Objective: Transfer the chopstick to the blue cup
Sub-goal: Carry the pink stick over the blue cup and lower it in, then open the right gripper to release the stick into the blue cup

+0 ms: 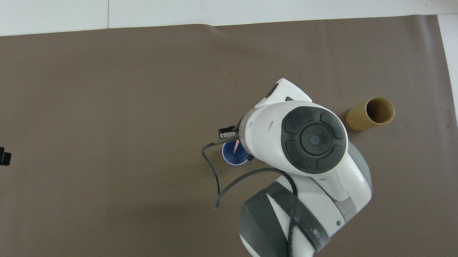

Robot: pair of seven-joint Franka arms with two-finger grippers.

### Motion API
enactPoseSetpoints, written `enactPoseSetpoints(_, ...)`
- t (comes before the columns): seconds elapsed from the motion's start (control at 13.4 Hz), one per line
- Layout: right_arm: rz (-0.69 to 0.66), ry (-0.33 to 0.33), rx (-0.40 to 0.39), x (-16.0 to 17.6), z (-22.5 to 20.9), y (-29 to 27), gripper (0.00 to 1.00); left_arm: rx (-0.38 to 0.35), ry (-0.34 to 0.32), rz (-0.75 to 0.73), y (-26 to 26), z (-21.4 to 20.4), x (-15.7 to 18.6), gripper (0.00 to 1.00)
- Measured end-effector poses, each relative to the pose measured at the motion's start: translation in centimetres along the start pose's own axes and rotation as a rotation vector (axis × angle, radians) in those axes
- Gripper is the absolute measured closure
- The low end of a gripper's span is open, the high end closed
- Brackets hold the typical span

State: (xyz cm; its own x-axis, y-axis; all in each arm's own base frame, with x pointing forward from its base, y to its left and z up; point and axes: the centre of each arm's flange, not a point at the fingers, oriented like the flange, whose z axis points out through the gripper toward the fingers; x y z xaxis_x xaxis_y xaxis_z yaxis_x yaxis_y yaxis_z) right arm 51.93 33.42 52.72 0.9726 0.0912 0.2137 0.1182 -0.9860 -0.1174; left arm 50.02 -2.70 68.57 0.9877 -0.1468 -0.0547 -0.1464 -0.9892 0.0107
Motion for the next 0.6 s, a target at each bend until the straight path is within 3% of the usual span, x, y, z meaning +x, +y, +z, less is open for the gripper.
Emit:
enactPoseSetpoints(0.07, 0.002, 0.001, 0.000, 0.06, 0.03, 0.12, 0.77, 0.000, 0.000, 0.000, 0.00, 0.00, 0.00, 0.00)
enactPoseSetpoints(0.37, 0.006, 0.013, 0.005, 0.28, -0.09, 0.25, 0.67, 0.000, 0.000, 0.000, 0.00, 0.00, 0.00, 0.00)
enactPoseSetpoints(0.52, 0.014, 0.020, 0.006, 0.58, -0.24, 0.63, 0.53, 0.000, 0.000, 0.000, 0.00, 0.00, 0.00, 0.00)
enactPoseSetpoints(0.6, 0.022, 0.023, 0.007, 0.75, -0.37, 0.83, 0.52, 0.000, 0.000, 0.000, 0.00, 0.00, 0.00, 0.00)
